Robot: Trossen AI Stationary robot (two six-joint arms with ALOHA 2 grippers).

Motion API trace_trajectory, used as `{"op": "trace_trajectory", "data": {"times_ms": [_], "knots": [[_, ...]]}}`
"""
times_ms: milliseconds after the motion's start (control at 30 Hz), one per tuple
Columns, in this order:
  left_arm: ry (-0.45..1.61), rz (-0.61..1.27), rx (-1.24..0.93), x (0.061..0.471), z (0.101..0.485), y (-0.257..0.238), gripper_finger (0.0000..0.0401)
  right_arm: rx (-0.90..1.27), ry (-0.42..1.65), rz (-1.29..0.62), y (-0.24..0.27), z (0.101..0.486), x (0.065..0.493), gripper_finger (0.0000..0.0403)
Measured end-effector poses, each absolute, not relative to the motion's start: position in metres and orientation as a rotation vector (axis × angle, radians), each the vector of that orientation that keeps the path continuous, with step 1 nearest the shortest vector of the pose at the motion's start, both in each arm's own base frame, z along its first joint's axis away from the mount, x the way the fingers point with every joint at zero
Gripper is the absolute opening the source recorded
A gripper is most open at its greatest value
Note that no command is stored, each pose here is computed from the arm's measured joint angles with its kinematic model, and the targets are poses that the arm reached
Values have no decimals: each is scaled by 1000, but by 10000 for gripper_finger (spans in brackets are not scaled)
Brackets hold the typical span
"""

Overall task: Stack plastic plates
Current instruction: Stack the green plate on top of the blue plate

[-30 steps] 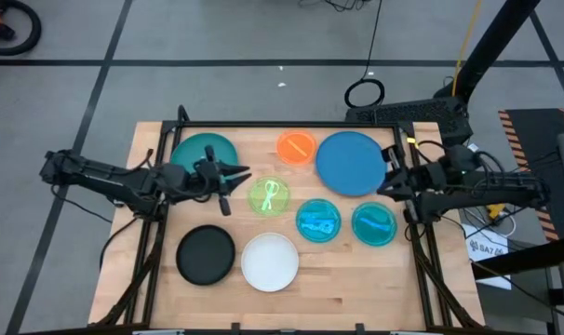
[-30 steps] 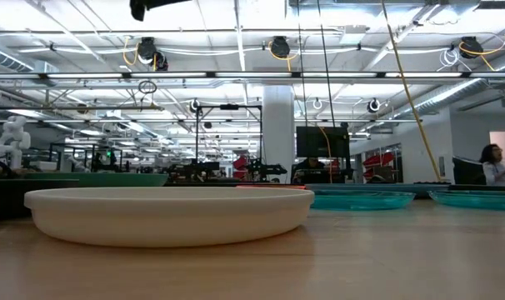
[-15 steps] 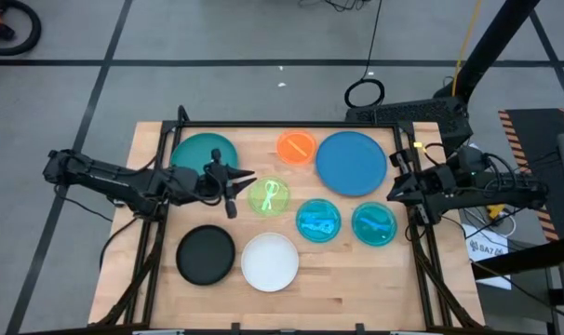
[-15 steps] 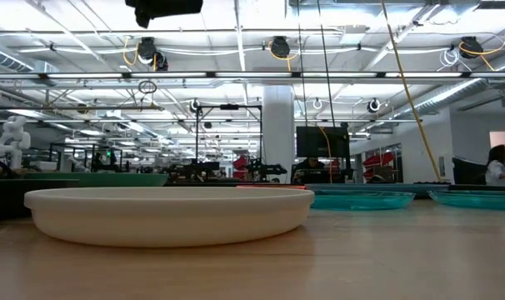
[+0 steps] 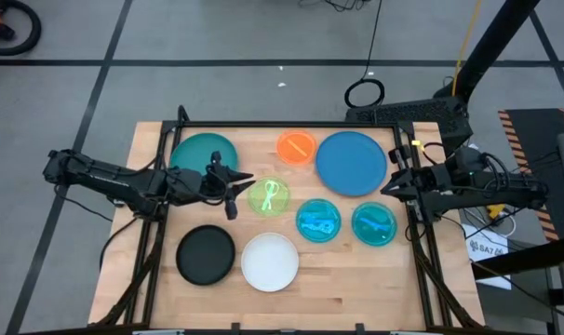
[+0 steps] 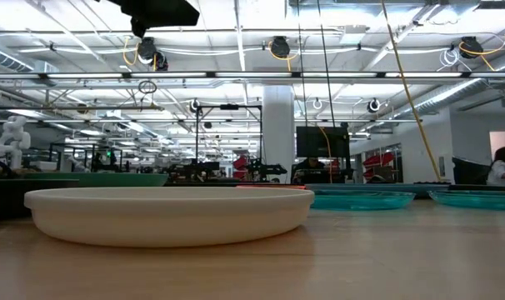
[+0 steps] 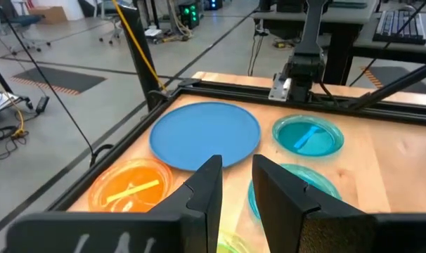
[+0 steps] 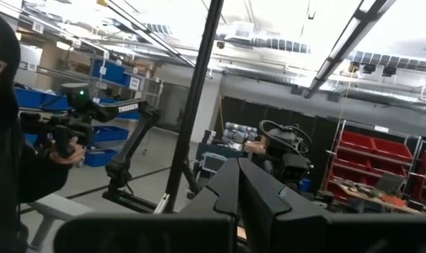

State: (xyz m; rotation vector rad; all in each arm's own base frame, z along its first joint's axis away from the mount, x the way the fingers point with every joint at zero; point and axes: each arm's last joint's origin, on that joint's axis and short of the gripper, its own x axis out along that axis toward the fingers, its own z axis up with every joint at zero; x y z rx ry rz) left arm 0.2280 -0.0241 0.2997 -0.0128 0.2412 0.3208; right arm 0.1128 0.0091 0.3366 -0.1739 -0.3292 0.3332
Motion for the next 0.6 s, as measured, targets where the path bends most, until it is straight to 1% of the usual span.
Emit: {"op": "trace_trajectory", "data": {"times_ms": [500,600], "knots": [[263,323,-20,229,296,-24,88,-172,-323,330,9,336,113,2],[262,323,-20,229,297,-24,88,-165,-320,284,8,336,114,2]]}}
